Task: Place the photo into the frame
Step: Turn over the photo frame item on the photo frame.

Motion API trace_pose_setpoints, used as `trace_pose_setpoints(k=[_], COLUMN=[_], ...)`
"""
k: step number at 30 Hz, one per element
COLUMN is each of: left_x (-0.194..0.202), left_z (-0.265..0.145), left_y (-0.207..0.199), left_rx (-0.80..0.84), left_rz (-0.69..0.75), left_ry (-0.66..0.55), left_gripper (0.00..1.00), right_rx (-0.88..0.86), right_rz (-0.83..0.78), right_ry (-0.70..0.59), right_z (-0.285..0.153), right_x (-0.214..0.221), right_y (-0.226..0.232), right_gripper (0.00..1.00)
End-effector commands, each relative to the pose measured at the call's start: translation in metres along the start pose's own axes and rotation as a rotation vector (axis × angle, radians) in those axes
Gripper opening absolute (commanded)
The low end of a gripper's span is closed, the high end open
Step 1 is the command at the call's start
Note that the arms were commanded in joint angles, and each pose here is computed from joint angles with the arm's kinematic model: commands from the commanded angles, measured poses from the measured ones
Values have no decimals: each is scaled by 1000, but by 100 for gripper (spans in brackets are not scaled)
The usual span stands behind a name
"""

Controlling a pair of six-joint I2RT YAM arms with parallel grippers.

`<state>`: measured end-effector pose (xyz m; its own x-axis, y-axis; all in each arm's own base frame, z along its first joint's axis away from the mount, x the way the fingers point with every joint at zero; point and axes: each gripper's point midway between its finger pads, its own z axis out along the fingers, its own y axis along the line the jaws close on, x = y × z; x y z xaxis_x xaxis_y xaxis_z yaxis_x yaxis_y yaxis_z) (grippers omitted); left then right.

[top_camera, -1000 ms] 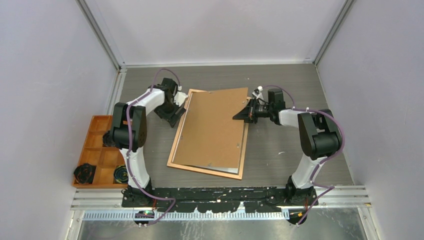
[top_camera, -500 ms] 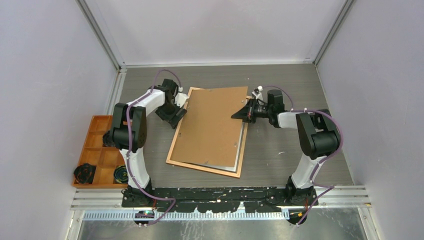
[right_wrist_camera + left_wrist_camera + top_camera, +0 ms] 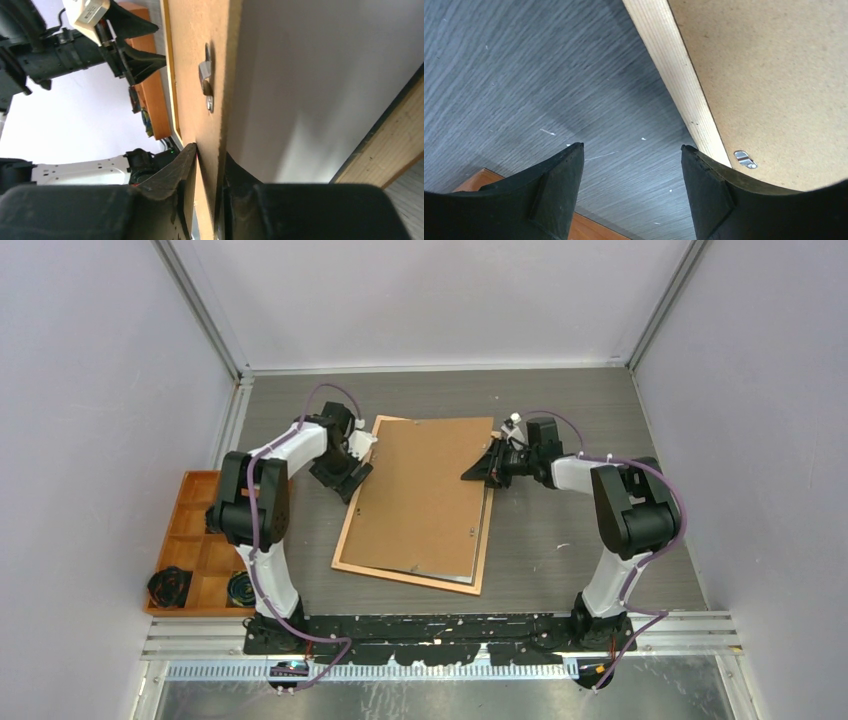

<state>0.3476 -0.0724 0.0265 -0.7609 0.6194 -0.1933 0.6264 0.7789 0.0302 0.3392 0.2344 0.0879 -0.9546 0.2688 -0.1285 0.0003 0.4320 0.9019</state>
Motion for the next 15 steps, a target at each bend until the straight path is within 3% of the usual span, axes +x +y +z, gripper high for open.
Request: trace_pose_setpoints(k=[1,8,11,15], left_x=[-4,-1,-1,-1], left_z=[-14,-14,-15,-17], left_y=[-28,-30,-29,-29], left_rx=[106,109,106,104], left_rz=[7,8,11,9], left_ry=[-56,-55,-56,-60], left_gripper=[73,73,73,73], right_rx=[103,203,265,374], right_rz=[-47,-76,-105,-130], right_ry=[28,-6,-11,1], right_z=[4,-5,-11,-15], right_x=[0,-3,-4,-1], right_y=[-3,-3,0,-5], right_gripper=[27,53,72,90])
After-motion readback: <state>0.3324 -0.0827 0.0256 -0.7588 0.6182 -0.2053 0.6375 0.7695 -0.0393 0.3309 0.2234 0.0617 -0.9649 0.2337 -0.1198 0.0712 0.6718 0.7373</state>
